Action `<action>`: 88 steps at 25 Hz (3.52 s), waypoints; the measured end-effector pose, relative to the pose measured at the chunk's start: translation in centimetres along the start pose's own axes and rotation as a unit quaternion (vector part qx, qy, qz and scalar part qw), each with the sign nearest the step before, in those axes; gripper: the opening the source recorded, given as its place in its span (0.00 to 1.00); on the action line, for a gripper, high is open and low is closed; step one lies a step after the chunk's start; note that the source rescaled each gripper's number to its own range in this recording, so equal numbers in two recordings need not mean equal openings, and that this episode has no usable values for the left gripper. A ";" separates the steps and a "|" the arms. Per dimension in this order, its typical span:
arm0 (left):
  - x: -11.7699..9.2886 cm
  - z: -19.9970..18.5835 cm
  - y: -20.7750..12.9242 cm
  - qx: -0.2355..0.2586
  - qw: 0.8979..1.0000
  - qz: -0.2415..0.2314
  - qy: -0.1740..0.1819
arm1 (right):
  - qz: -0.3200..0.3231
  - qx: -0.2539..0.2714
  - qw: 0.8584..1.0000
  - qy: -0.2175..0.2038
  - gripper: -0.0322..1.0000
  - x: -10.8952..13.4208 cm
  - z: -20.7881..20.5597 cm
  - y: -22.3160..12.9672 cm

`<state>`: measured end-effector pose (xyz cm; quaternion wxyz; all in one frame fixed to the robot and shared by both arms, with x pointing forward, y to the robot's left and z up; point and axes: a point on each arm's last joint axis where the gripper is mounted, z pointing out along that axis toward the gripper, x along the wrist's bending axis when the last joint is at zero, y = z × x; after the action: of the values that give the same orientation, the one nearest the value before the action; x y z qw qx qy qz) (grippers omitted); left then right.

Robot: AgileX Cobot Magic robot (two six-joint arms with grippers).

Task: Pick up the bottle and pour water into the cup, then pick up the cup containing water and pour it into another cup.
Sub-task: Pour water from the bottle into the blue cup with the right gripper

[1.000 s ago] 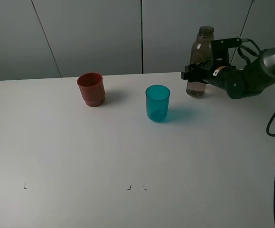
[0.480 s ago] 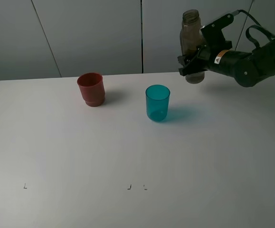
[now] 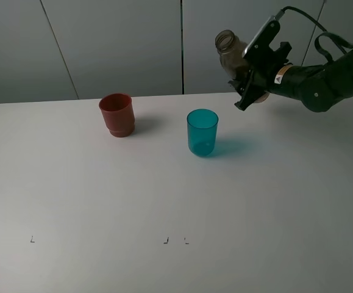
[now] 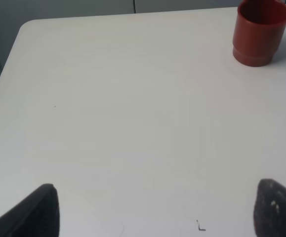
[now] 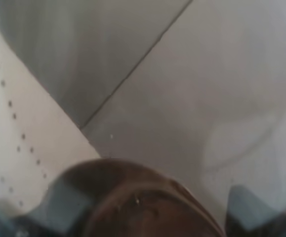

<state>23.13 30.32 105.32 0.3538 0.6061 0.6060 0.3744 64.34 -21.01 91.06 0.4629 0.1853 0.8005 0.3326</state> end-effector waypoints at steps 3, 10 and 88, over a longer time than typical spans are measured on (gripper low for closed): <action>0.0 0.0 0.0 0.000 1.000 0.000 0.000 | -0.039 0.000 0.999 0.000 0.03 0.0 0.0 0.0; 0.0 0.0 0.0 0.000 1.000 0.000 0.000 | -0.126 -0.003 0.992 0.005 0.03 0.2 0.0 0.1; 0.0 0.0 0.0 0.000 1.000 -0.003 0.000 | -0.348 0.005 0.937 0.002 0.03 0.0 0.1 -0.5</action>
<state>23.13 30.32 105.32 0.3551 0.6040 0.6081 0.3732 64.42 -21.35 90.66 0.5467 -0.1032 0.8179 0.1468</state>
